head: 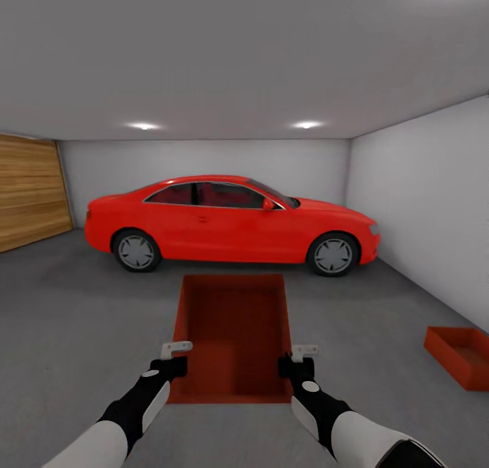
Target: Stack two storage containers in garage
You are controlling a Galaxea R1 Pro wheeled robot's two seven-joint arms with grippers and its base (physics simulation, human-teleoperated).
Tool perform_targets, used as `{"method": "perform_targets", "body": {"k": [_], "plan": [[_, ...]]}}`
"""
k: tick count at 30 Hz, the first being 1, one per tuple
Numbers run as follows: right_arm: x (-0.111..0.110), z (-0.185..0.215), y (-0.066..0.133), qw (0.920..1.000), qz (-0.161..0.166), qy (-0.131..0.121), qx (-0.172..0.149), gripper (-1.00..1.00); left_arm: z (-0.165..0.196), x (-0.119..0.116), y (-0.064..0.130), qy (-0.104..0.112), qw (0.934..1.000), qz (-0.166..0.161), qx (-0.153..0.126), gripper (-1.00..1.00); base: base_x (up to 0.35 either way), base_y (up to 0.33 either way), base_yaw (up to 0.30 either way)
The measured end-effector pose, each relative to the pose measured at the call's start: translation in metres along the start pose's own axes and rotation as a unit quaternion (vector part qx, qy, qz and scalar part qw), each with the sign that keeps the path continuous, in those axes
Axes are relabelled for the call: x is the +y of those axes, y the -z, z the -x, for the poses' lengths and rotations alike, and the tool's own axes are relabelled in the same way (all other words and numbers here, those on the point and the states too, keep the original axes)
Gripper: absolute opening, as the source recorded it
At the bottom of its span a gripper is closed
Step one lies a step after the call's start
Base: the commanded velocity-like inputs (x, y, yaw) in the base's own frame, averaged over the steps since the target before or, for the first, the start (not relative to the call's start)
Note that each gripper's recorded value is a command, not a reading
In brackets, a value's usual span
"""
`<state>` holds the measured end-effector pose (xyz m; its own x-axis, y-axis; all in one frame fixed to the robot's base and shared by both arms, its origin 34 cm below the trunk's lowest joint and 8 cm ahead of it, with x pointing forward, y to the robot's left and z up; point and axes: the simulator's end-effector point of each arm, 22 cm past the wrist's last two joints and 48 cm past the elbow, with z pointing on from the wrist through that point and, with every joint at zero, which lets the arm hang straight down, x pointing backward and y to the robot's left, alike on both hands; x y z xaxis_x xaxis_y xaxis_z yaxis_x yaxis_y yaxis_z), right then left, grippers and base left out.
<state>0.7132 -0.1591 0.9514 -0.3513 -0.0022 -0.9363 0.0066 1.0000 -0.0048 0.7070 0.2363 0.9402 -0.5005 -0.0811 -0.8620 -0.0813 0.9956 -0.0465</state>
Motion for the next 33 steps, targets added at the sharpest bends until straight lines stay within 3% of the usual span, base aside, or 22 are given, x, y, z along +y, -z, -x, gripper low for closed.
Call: {"method": "perform_targets", "body": {"k": [33], "plan": [[0.0, 0.0005, 0.0, 1.0, 0.0, 0.0, 0.0, -1.0, 0.0005, 0.0, 0.0001, 0.0, 1.0, 0.0, -0.001, -1.0, 0.321, 0.02, -0.277]]}}
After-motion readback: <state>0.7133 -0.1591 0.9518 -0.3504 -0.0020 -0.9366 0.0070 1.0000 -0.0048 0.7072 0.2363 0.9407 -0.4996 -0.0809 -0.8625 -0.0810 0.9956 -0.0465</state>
